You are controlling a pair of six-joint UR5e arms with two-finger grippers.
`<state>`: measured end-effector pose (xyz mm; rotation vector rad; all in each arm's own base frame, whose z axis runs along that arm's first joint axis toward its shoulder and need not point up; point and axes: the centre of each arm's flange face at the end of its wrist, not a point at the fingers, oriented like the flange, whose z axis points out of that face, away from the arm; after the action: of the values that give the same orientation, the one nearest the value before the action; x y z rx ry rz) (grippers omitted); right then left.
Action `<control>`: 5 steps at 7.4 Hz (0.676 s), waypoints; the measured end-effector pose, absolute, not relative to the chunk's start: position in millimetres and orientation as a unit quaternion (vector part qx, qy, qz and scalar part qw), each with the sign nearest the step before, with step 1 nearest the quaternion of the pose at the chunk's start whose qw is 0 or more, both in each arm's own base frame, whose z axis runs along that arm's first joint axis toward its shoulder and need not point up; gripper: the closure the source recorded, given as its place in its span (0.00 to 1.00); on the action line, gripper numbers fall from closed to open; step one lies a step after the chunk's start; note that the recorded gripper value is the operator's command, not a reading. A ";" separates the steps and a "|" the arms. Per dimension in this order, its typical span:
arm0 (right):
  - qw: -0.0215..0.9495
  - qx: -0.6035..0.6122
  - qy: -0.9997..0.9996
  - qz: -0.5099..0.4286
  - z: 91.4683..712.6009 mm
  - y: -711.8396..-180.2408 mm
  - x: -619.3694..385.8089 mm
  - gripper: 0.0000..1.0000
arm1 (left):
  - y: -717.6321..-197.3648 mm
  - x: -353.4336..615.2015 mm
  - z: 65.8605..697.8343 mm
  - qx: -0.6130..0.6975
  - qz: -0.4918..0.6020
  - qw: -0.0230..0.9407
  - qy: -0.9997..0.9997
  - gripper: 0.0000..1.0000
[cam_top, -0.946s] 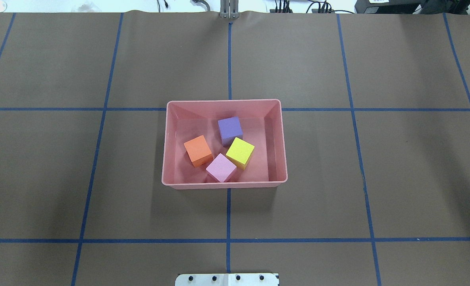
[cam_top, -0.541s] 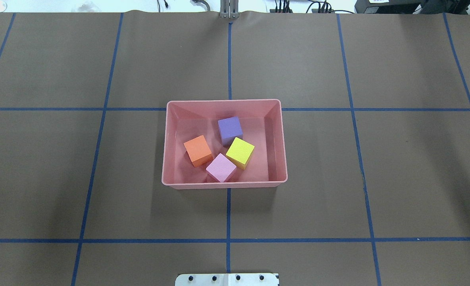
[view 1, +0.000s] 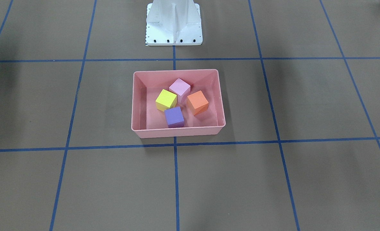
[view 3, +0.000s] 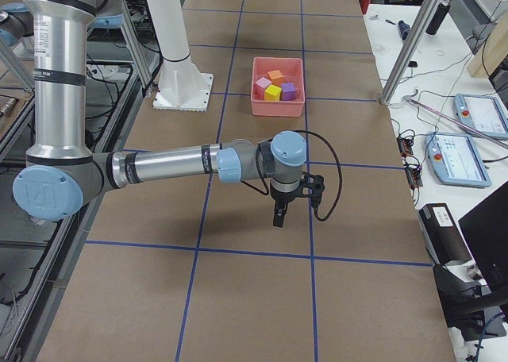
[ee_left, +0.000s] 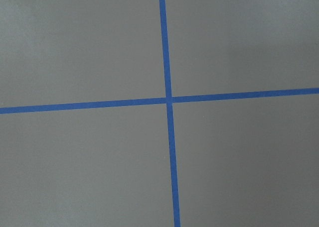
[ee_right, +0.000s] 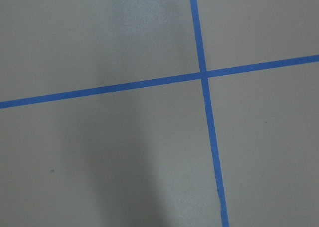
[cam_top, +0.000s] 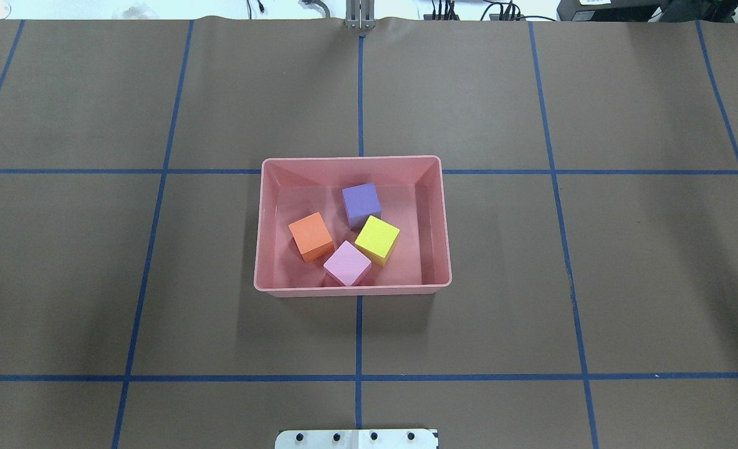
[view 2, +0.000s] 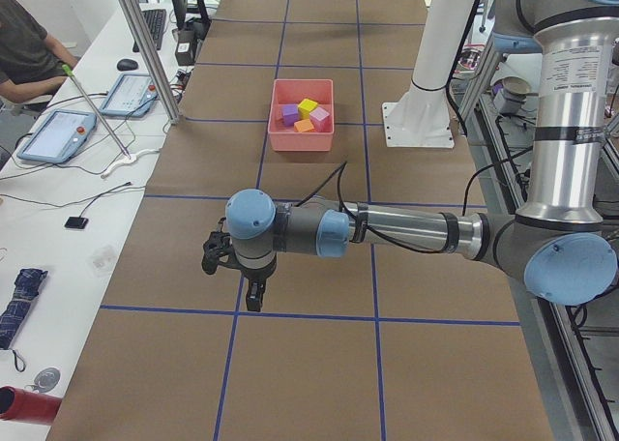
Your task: Place blocks into pink bin with both arms
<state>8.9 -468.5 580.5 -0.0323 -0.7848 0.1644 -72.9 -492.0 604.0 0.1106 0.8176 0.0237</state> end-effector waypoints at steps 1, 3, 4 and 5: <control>0.920 -0.017 -0.382 0.080 581.4 -467.6 9.1 0.00 | -490.1 -73.0 600.6 0.057 0.013 0.916 0.396 0.00; 0.920 -0.018 -0.382 0.080 582.7 -466.4 9.3 0.00 | -487.8 -73.1 597.6 0.061 0.015 0.916 0.395 0.00; 0.921 -0.017 -0.382 0.079 582.6 -466.4 9.3 0.00 | -487.4 -73.1 598.7 0.060 0.015 0.917 0.395 0.00; 0.921 -0.017 -0.382 0.079 582.4 -466.5 9.3 0.00 | -487.1 -73.1 600.8 0.059 0.014 0.917 0.395 0.00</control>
<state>9.3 -466.5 582.4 -0.0347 -0.7855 0.1617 -73.1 -487.1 600.8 0.1210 0.8119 0.0298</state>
